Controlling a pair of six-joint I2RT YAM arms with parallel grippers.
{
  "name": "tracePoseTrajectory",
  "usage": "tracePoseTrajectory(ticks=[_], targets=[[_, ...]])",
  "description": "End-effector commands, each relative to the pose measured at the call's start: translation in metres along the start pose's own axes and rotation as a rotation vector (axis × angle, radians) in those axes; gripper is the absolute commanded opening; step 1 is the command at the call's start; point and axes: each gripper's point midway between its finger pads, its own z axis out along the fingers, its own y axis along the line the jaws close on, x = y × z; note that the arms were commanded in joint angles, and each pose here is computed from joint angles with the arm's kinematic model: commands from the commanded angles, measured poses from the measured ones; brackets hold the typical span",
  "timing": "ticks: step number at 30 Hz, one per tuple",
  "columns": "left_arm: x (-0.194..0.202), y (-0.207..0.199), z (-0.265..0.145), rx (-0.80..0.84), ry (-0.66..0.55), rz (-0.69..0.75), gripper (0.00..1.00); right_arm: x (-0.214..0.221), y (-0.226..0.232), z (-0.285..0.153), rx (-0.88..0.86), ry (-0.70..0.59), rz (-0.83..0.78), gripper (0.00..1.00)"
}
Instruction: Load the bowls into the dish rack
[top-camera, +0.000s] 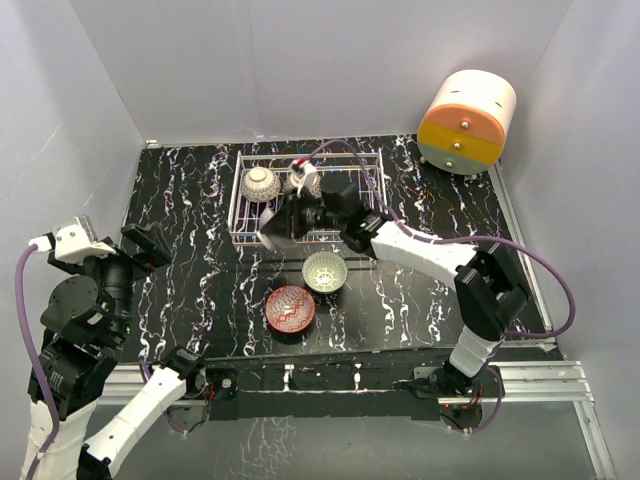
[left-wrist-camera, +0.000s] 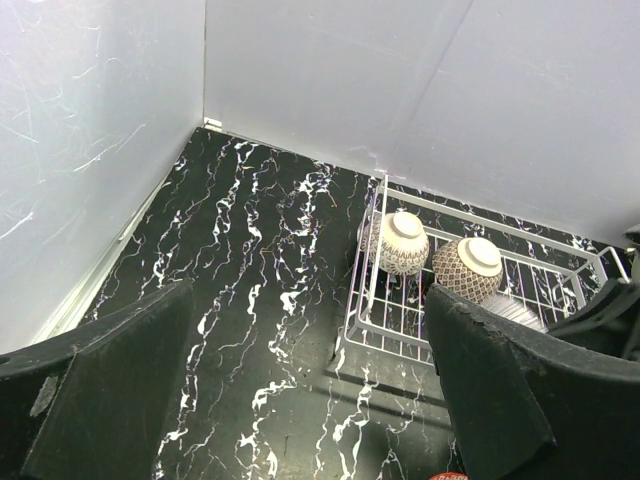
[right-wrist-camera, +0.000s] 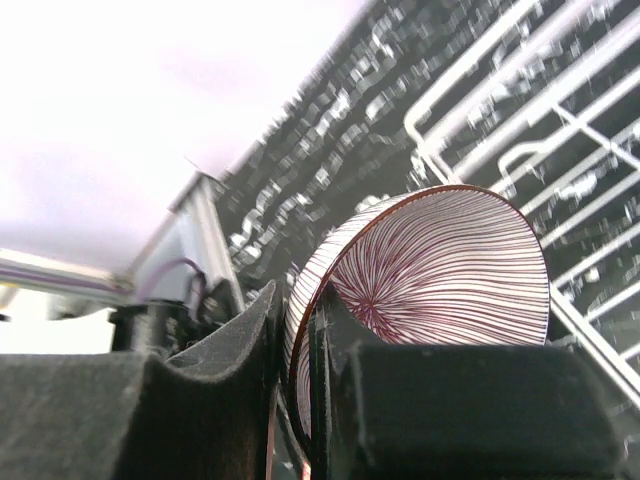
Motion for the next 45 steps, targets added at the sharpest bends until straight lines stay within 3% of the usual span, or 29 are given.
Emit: tracePoseTrajectory(ticks=[1, 8, 12, 20, 26, 35, 45], targets=[[-0.002, -0.002, 0.002, 0.002, -0.005, -0.002, 0.97, -0.095, 0.078, -0.05, -0.345, -0.243, -0.039, 0.08], [-0.005, -0.004, 0.001, 0.012, -0.007, -0.012, 0.97, -0.16, -0.013, -0.079, -0.2, -0.424, 0.076, 0.08], [-0.007, -0.004, 0.0, 0.016, -0.007, -0.014, 0.97, -0.167, -0.054, -0.073, -0.234, -0.446, 0.149, 0.08], [-0.01, -0.003, -0.002, 0.013, -0.007, -0.019, 0.97, -0.161, -0.058, -0.042, -0.396, -0.426, 0.277, 0.08], [-0.011, -0.003, -0.003, 0.013, -0.009, -0.02, 0.97, -0.148, -0.045, -0.006, -0.39, -0.386, 0.294, 0.08], [-0.009, 0.0, -0.006, 0.014, -0.01, -0.029, 0.97, -0.126, -0.063, 0.036, -0.445, -0.404, 0.479, 0.08], [-0.013, 0.007, -0.011, -0.001, -0.025, -0.029, 0.97, -0.115, -0.074, 0.074, -0.375, -0.377, 0.539, 0.08]])
